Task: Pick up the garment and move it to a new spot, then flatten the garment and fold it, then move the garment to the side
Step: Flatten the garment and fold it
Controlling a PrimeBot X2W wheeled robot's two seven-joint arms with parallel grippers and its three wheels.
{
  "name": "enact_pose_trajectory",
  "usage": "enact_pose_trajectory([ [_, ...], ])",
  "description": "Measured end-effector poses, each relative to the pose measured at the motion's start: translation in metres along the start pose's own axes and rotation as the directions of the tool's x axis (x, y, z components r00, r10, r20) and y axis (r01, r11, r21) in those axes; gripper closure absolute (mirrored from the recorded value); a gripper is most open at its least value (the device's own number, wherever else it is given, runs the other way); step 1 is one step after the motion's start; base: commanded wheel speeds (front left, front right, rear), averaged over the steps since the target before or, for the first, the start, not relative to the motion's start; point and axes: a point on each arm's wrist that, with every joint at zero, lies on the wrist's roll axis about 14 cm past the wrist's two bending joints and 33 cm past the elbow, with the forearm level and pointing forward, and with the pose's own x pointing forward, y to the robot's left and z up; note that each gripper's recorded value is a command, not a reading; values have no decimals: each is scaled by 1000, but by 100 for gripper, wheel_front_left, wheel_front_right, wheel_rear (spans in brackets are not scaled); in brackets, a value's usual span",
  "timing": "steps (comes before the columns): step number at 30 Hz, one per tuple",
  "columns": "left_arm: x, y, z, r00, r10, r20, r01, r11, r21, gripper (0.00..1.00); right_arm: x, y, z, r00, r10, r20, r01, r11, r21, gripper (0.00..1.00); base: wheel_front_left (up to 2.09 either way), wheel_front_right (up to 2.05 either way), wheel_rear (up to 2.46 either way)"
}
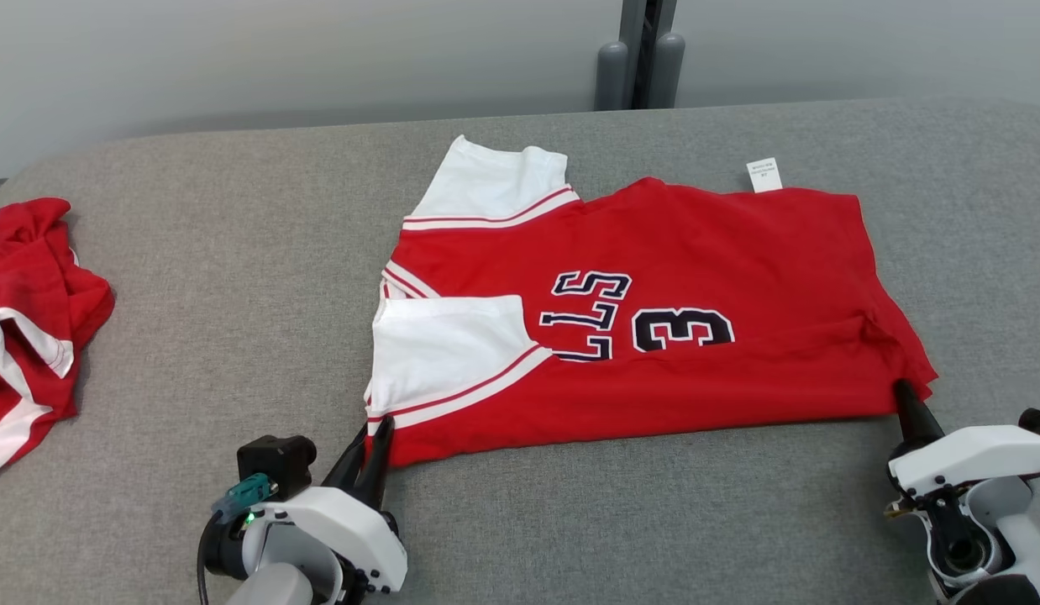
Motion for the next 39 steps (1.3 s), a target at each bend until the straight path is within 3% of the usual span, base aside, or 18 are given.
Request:
enact_pose_trajectory([
  [10,-25,-17,-22,981,-128,-146,132,991,20,100,-32,-29,9,999,-44,16,44,999,7,100,0,0,0],
  [22,-65,-34,-42,914,-243,-326,239,970,-51,100,-61,-61,-3,989,-106,-107,103,994,-31,100,0,0,0],
  [30,-86,-35,-45,894,-248,-373,242,968,-63,100,-75,-75,-12,975,-127,-183,120,992,-48,100,0,0,0],
  [31,-87,-35,-46,893,-246,-376,239,969,-66,100,-77,-77,-14,972,-132,-196,126,991,-45,83,0,0,0],
  [32,-88,-36,-46,891,-250,-380,242,968,-69,100,-78,-79,-16,969,-138,-206,132,990,-43,13,0,0,0],
  [33,-90,-38,-47,888,-255,-383,244,967,-78,67,-79,-81,-17,966,-143,-215,138,990,-40,0,0,0,0],
  [35,-93,-40,-51,877,-262,-402,251,965,-80,0,-79,-82,-14,968,-145,-205,137,989,-51,0,0,0,0],
  [39,-93,-35,-49,877,-245,-413,239,969,-66,0,-75,-83,4,977,-148,-152,139,988,-70,0,0,0,0],
])
